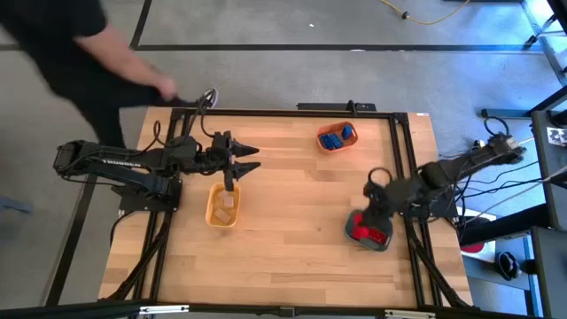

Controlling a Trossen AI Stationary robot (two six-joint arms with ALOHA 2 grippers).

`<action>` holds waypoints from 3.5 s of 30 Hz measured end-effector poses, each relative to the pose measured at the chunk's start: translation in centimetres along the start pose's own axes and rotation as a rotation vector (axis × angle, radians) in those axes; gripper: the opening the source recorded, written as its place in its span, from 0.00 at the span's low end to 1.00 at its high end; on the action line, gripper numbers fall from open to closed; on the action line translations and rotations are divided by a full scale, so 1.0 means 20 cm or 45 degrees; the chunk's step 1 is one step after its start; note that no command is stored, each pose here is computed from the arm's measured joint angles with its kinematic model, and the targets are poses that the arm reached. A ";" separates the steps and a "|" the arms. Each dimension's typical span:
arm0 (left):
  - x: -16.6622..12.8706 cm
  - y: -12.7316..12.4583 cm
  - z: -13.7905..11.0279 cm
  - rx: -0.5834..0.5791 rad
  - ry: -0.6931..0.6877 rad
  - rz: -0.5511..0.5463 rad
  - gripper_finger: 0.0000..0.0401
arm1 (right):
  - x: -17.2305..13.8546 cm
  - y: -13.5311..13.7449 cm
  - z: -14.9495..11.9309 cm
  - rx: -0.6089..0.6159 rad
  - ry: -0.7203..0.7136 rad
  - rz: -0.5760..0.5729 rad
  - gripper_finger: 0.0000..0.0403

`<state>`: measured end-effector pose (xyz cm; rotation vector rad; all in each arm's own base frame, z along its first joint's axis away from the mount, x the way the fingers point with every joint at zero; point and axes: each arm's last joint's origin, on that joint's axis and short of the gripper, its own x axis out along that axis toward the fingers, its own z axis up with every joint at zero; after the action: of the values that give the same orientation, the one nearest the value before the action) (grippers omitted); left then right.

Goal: Sort & place blocks by color
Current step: Put the red game piece into the blue bin, then adjust the blue game piece in the orange bin

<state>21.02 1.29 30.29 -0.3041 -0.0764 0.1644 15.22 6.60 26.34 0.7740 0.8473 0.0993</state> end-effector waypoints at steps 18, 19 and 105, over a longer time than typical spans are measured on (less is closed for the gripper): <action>0.00 0.00 0.00 0.000 -0.008 0.022 0.58 | 0.38 -0.07 -0.28 0.085 0.468 -0.666 0.32; 0.00 0.00 0.00 0.000 -0.008 0.023 0.58 | 0.40 -0.07 -0.28 0.085 0.476 -0.673 0.32; 0.00 -0.01 0.02 -0.066 -0.051 -0.060 0.58 | 0.00 0.07 0.44 -0.520 -1.059 -0.022 0.61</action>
<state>20.99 1.19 30.82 -0.3505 -0.1273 0.1219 21.68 2.47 30.92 0.3576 0.0316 -0.0659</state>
